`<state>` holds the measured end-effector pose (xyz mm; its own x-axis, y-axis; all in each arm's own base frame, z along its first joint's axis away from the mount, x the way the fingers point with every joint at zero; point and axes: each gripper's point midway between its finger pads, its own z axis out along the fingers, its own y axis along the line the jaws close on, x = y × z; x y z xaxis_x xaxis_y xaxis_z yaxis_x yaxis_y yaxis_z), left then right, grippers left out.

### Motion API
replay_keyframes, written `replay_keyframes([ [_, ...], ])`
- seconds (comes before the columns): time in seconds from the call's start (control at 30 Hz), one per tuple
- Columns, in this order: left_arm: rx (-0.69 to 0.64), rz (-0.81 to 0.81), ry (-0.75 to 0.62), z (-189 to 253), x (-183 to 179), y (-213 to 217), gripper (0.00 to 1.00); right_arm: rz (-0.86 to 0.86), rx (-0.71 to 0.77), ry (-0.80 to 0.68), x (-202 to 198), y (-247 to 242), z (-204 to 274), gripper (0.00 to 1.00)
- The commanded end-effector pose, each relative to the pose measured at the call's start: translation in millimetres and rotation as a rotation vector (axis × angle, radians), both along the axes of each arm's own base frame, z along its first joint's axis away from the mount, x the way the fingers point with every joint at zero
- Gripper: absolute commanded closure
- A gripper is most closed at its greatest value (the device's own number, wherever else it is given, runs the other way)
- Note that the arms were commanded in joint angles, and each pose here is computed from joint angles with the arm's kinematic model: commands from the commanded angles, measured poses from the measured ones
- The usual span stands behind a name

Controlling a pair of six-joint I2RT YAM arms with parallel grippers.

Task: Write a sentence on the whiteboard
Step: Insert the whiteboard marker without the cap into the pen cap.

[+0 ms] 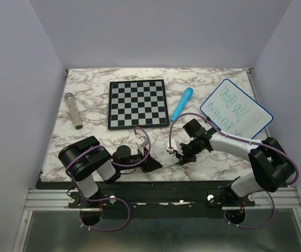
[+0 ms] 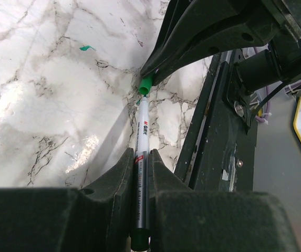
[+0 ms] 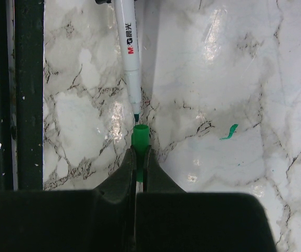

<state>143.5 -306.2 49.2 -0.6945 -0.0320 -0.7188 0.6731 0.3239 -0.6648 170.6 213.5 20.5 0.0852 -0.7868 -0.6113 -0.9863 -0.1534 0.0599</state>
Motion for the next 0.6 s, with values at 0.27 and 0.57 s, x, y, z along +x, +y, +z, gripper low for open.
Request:
replay_keyframes([
  [0.27,-0.270,-0.002,-0.269,80.7,12.5,-15.0,1.00,0.009,0.021,-0.010,4.0,4.9,5.2,0.99],
  [0.57,-0.274,-0.016,-0.262,80.4,13.3,-19.2,1.00,0.003,0.026,-0.009,5.9,7.1,6.9,0.99],
])
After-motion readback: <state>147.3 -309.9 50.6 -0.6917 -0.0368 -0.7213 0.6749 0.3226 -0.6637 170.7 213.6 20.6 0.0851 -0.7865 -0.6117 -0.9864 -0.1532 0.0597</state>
